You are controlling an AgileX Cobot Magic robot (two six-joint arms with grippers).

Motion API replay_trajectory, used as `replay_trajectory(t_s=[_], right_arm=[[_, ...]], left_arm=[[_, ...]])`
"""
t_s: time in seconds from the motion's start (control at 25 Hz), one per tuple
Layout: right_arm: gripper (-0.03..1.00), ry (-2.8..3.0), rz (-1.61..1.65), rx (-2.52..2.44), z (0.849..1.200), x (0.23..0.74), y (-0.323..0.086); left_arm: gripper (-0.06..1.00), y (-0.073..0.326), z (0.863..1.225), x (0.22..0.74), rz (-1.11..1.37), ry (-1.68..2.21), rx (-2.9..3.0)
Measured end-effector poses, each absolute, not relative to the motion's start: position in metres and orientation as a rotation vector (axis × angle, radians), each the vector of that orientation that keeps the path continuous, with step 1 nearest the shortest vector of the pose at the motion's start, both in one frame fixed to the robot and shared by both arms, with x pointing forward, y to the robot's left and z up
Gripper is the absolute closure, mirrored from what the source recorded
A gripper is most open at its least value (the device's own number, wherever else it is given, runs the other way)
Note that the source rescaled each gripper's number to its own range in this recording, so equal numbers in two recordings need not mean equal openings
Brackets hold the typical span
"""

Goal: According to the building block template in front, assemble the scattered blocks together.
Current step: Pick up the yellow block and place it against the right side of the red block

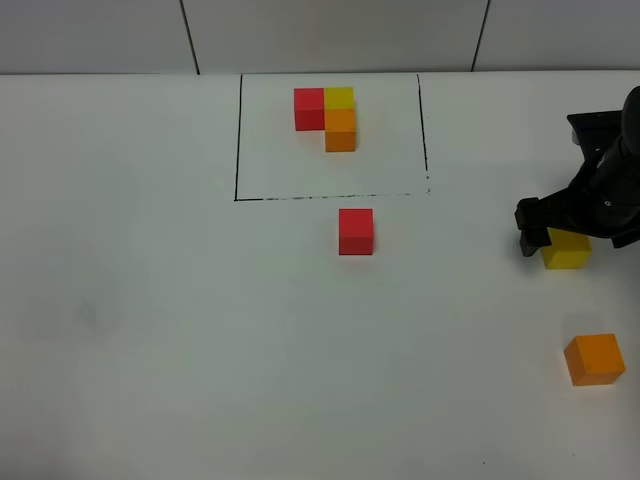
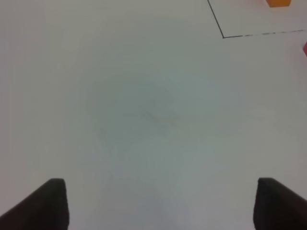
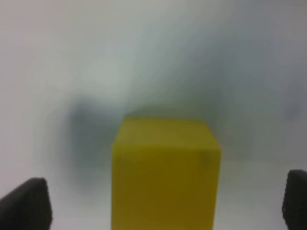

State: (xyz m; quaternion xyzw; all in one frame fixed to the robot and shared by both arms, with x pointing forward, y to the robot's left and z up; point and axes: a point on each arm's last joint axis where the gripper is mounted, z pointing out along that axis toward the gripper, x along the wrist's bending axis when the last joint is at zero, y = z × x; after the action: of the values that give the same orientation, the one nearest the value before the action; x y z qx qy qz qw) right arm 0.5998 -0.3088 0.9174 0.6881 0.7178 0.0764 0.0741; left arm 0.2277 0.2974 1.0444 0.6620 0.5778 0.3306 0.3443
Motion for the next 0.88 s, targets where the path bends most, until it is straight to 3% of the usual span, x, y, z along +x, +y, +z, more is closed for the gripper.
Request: replay_trajectory(t_s=[0.4,0.56,0.72,0.84,0.88], right_arm=[[0.08,2.175,0.196,2.085,0.904,0.601,-0.309],[0.19,2.184,0.181,2.094,0.897,0.601,-0.309],[0.44,2.192,0.167,2.102,0.892,0.601,-0.309],[0.78,2.193,0.165,2.103,0.891,0.601,-0.309],[0.93,2.193,0.165,2.103,0.891,0.601,-0.309]], left_arm=[[0.23,0.297,1.044,0.228,0.859,1.501,1.720],[0.23,0.297,1.044,0.228,0.859,1.501,1.720],[0.23,0.297,1.044,0.228,0.859,1.501,1.720],[0.23,0.297,1.044,0.228,0.859,1.501,1.720],[0.23,0.297,1.044,0.228,0.859,1.501,1.720]])
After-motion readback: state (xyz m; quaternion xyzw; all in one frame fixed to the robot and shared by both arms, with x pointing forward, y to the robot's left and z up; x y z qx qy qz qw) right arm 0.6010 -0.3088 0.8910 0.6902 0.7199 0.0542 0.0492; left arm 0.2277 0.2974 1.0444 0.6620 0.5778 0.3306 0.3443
